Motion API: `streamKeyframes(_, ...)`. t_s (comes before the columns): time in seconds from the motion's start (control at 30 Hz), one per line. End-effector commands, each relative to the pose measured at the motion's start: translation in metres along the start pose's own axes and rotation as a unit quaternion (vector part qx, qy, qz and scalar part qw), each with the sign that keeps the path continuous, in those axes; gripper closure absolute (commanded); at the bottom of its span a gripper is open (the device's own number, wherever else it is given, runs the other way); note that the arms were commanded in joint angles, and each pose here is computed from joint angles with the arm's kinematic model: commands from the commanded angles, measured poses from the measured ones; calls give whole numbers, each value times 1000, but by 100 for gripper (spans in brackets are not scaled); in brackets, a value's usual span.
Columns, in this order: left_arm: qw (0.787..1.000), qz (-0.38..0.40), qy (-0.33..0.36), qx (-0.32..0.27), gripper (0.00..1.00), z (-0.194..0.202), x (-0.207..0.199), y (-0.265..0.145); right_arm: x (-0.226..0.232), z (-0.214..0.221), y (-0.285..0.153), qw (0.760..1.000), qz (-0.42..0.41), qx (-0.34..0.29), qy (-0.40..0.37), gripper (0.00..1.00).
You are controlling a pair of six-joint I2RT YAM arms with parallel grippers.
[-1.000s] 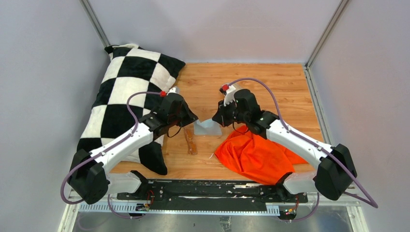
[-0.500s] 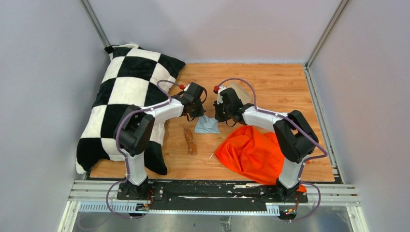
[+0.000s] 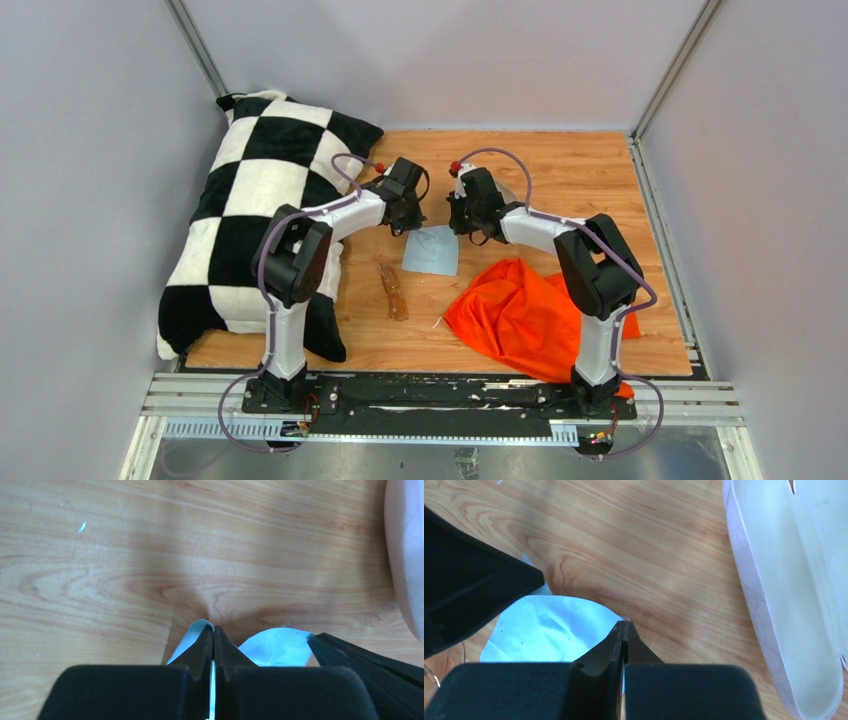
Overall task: Organize the sunglasses
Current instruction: Fold the glasses cleaning cloth at the center of the board.
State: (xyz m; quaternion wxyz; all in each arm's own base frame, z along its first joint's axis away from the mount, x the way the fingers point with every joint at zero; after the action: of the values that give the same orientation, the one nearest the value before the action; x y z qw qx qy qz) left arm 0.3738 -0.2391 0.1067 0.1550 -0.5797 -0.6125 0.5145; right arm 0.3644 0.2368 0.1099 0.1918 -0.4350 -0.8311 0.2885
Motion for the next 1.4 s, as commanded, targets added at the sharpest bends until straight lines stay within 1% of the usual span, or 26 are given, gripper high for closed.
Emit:
streamKeyframes(0.0, 1000, -16, 14, 11, 100, -7, 3, 12, -8, -17, 8, 1000, 11, -20, -8, 100)
streamKeyframes(0.13, 1000, -12, 22, 16, 100, -7, 2, 11, -7, -18, 4, 1000, 3, -23, -10, 100)
streamKeyframes(0.33, 999, -17, 29, 18, 100, -4, 8, 6, -3, -14, -15, 999, -7, -38, -5, 100)
streamKeyframes(0.47, 999, 3, 34, 31, 100, 0, 7, -1, 3, -8, -29, 999, -29, -43, 1, 100)
streamKeyframes(0.67, 999, 22, 21, 21, 100, 2, 9, -20, 18, 6, -42, 997, -73, -31, 12, 100)
streamKeyframes(0.87, 998, 35, 18, 47, 100, 16, 17, -20, 32, 17, -47, 994, -108, -3, 31, 100)
streamKeyframes(1.1, 998, 24, 33, 52, 100, 28, 20, -25, 37, 33, -45, 993, -111, 15, 30, 100)
streamKeyframes(1.27, 998, 29, 31, 51, 100, 32, 20, -33, 35, 39, -46, 994, -102, 20, 29, 100)
streamKeyframes(1.37, 999, 21, 27, 39, 100, 33, 24, -36, 35, 40, -46, 994, -101, 22, 28, 100)
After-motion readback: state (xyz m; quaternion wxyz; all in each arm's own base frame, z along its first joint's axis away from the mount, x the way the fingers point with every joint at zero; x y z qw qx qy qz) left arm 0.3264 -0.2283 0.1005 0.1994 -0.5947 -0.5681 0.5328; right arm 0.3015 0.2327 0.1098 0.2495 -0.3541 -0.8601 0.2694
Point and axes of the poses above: each gripper's point midway between its finger pads, its own y axis out along the fingers, its own x axis along the line the jaws close on, z = x × y, the point moved 8 cm from there along -y, back along the fingers, and after that the axes turned 9 degrees about -y, right-handed, at the moved point
